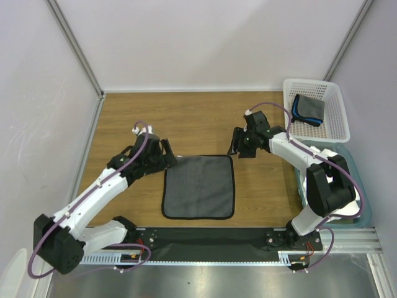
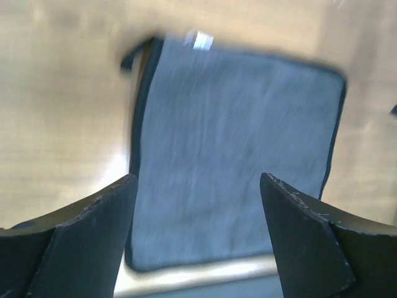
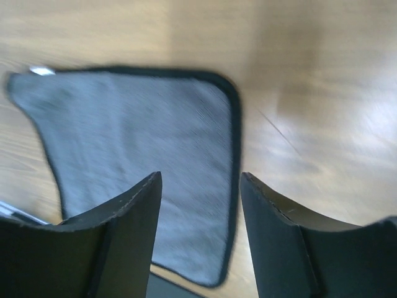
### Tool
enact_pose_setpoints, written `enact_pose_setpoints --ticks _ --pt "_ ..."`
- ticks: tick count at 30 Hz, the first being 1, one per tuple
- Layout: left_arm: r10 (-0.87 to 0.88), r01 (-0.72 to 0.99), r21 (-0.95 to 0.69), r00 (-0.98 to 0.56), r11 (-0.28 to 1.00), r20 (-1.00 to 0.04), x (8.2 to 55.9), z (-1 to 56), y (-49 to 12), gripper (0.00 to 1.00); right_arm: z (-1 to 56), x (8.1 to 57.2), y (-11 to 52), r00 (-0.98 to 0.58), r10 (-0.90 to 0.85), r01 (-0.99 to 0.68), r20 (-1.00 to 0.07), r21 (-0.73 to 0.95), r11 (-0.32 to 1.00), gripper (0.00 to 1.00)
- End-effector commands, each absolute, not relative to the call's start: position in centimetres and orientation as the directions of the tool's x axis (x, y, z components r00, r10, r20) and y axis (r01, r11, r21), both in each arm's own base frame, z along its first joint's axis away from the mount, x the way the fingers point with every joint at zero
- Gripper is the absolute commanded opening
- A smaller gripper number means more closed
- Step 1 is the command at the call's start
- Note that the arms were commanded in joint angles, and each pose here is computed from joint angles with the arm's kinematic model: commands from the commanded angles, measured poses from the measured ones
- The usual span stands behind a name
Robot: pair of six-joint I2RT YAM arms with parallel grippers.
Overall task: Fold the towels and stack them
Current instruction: Flatten out the crumpled towel
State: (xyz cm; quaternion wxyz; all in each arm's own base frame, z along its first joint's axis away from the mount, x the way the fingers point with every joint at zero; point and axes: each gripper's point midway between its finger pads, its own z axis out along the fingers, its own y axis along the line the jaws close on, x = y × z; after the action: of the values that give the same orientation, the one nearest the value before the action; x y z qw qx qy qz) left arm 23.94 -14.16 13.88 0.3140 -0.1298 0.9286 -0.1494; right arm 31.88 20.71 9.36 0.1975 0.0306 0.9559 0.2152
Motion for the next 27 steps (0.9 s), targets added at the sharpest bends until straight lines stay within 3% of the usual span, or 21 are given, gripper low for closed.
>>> enact_pose_setpoints --ticks 1,6,9,12,17,21,27 --pt "-0.302 -0.064 -0.351 -0.666 0.934 -0.682 28.8 16.1 -15.3 0.84 11.2 34.6 23.1 -0.862 0.200 -0.084 -0.467 0.519 0.851 0.57" --pt "-0.287 -0.075 -0.322 -0.668 0.944 -0.687 32.3 14.4 -16.8 0.72 10.2 36.5 23.9 -0.843 0.230 -0.079 -0.486 0.534 0.842 0.50" --pt "-0.256 -0.083 -0.275 -0.681 0.958 -0.687 34.5 13.6 -17.4 0.59 9.4 36.8 24.8 -0.852 0.225 -0.077 -0.473 0.539 0.839 0.44" --pt "-0.254 -0.170 -0.191 -0.729 0.967 -0.636 35.1 11.2 -16.1 0.56 8.4 36.8 25.5 -0.858 0.221 -0.074 -0.463 0.538 0.840 0.42" --pt "-0.307 -0.252 -0.176 -0.743 0.952 -0.595 35.3 8.9 -14.8 0.57 6.9 36.7 25.7 -0.869 0.217 -0.055 -0.445 0.522 0.851 0.42" --pt "-0.360 -0.307 -0.190 -0.746 0.932 -0.560 35.3 7.6 -14.2 0.67 6.3 36.7 25.6 -0.877 0.210 -0.044 -0.431 0.509 0.859 0.41" --pt "-0.391 -0.332 -0.207 -0.757 0.920 -0.523 35.4 5.8 -14.5 0.70 6.5 36.8 25.2 -0.876 0.210 -0.035 -0.433 0.492 0.870 0.41"
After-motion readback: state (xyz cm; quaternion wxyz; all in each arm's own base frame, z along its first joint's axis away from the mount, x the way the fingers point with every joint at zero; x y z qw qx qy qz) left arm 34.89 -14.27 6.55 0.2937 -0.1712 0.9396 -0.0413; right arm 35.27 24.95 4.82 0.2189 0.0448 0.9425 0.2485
